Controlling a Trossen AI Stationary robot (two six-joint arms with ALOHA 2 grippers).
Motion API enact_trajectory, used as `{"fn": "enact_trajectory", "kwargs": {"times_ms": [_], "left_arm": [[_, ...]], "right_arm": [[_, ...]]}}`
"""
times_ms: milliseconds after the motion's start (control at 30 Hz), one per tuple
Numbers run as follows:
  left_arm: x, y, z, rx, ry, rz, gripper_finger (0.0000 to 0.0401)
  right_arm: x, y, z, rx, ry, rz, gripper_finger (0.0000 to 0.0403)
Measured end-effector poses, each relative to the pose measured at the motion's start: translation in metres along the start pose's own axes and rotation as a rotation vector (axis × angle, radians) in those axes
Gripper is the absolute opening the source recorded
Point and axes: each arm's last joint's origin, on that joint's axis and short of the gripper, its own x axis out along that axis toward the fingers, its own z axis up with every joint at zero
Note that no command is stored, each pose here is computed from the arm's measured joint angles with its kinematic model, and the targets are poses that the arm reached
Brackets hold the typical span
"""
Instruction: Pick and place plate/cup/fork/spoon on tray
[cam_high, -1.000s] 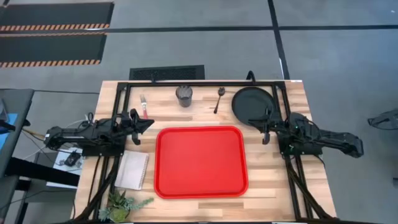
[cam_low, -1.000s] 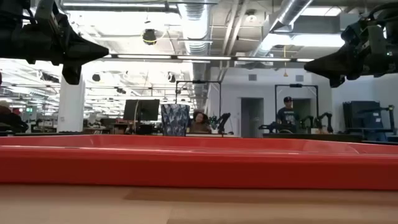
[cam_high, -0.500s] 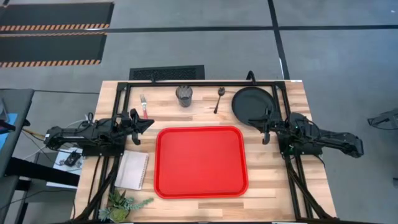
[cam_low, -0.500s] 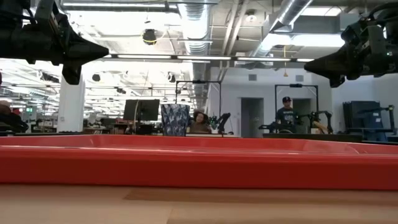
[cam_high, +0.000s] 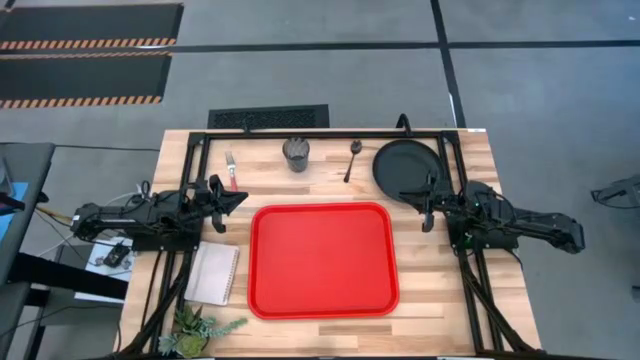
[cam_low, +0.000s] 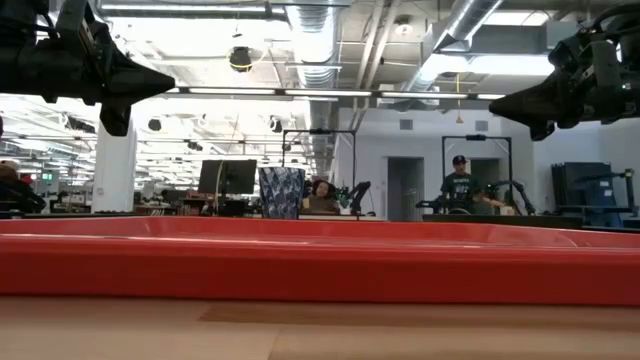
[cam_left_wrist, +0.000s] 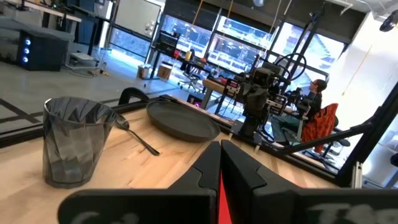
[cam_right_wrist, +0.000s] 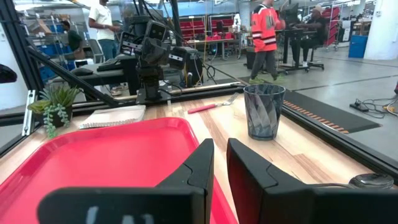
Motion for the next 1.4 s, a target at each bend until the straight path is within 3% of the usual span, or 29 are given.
{"fn": "enact_trajectory", "kwargs": {"times_ms": [400, 600, 767, 900, 1400], "left_arm": [[0.0, 0.0, 0.0, 0.0, 0.0, 0.0, 0.0], [-0.0001, -0.0003, 0.0015, -0.021, -0.014, 0.003, 0.0], [-0.0002, 0.0002, 0.0017, -0.176, -0.015, 0.022, 0.0], [-0.0002, 0.0007, 0.001, -0.183, -0.009, 0.033, 0.0], [-0.0007, 0.0028, 0.0067, -0.24, -0.111, 0.135, 0.0]], "right_arm": [[0.0, 0.0, 0.0, 0.0, 0.0, 0.0, 0.0072], [0.0, -0.0019, 0.0005, -0.179, -0.003, -0.044, 0.0072], [0.0, -0.0006, 0.0004, -0.007, -0.005, -0.026, 0.0072], [0.0, -0.0009, 0.0004, 0.097, -0.007, -0.028, 0.0072], [-0.0003, 0.0, 0.0076, 0.106, -0.081, -0.013, 0.0072]]}}
